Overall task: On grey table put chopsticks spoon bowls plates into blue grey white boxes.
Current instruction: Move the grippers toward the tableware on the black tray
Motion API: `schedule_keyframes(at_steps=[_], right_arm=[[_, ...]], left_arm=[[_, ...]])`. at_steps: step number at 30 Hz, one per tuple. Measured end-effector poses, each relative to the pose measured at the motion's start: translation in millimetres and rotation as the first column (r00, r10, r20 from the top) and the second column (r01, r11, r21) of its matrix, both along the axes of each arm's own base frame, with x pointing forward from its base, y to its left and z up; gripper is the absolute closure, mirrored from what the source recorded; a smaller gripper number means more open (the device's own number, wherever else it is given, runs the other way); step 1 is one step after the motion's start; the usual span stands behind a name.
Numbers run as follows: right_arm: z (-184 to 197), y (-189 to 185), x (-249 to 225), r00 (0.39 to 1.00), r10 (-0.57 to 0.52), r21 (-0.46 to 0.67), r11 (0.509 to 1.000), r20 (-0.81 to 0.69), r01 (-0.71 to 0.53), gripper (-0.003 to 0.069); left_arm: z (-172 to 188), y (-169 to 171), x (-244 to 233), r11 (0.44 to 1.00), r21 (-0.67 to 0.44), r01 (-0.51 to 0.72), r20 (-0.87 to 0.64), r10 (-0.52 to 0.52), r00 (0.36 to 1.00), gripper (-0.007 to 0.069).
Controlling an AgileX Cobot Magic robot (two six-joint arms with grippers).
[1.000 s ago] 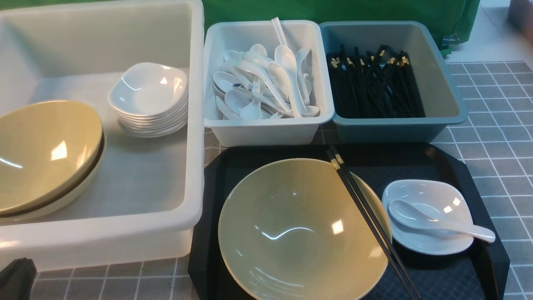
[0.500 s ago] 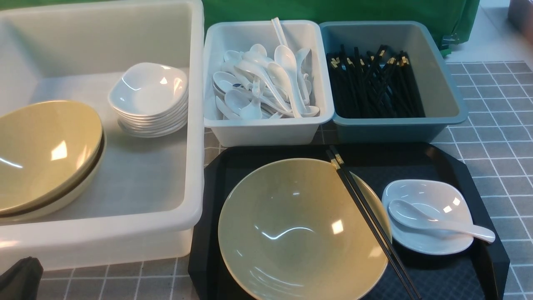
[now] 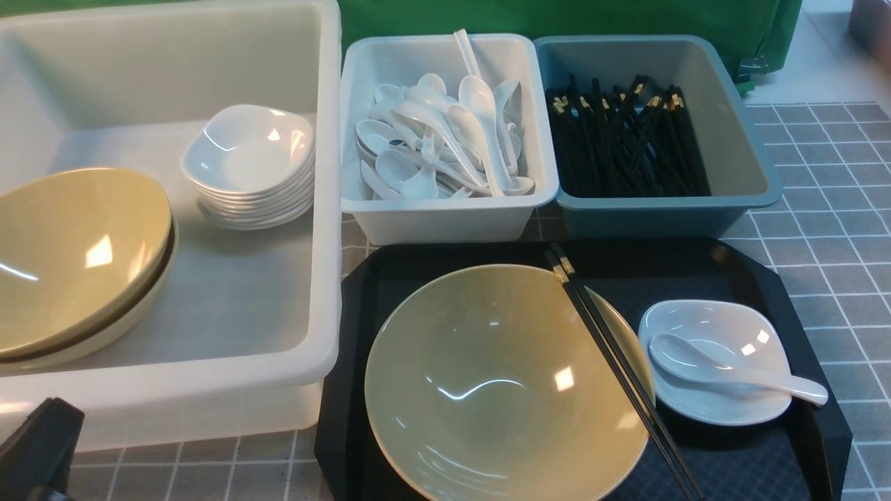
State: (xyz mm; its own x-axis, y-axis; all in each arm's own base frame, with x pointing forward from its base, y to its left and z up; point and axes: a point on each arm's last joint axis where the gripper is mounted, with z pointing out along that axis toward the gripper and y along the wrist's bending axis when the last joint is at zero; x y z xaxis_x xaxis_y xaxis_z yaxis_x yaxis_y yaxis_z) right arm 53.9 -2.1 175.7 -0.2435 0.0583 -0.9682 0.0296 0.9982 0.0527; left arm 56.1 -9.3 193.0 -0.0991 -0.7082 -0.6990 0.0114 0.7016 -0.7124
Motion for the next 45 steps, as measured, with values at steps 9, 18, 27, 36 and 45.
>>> schedule_keyframes(at_steps=[9,18,27,36,45], right_arm=[[1,8,0,0.991,-0.114,0.800,0.585,-0.076,0.129,0.0421],[4,8,1,0.993,-0.113,0.783,0.614,-0.041,0.103,0.0421],[74,14,-8,0.993,0.068,0.505,0.856,0.093,-0.106,0.0476],[174,33,48,0.856,0.324,0.028,0.939,-0.402,-0.342,0.0626],[182,73,107,0.516,0.432,0.025,0.784,-0.740,-0.620,0.0625]], left_arm=[[7,-1,0,0.895,-0.446,0.011,0.035,0.006,0.999,0.0636],[8,-3,0,0.855,-0.518,0.032,0.036,-0.015,0.999,0.0636],[106,-18,-21,0.981,0.093,0.171,0.224,-0.188,0.956,0.0636],[179,-20,26,0.730,0.499,0.468,-0.365,-0.312,0.877,0.0636],[189,-32,77,0.377,0.533,0.758,-0.711,-0.286,0.642,0.0636]])
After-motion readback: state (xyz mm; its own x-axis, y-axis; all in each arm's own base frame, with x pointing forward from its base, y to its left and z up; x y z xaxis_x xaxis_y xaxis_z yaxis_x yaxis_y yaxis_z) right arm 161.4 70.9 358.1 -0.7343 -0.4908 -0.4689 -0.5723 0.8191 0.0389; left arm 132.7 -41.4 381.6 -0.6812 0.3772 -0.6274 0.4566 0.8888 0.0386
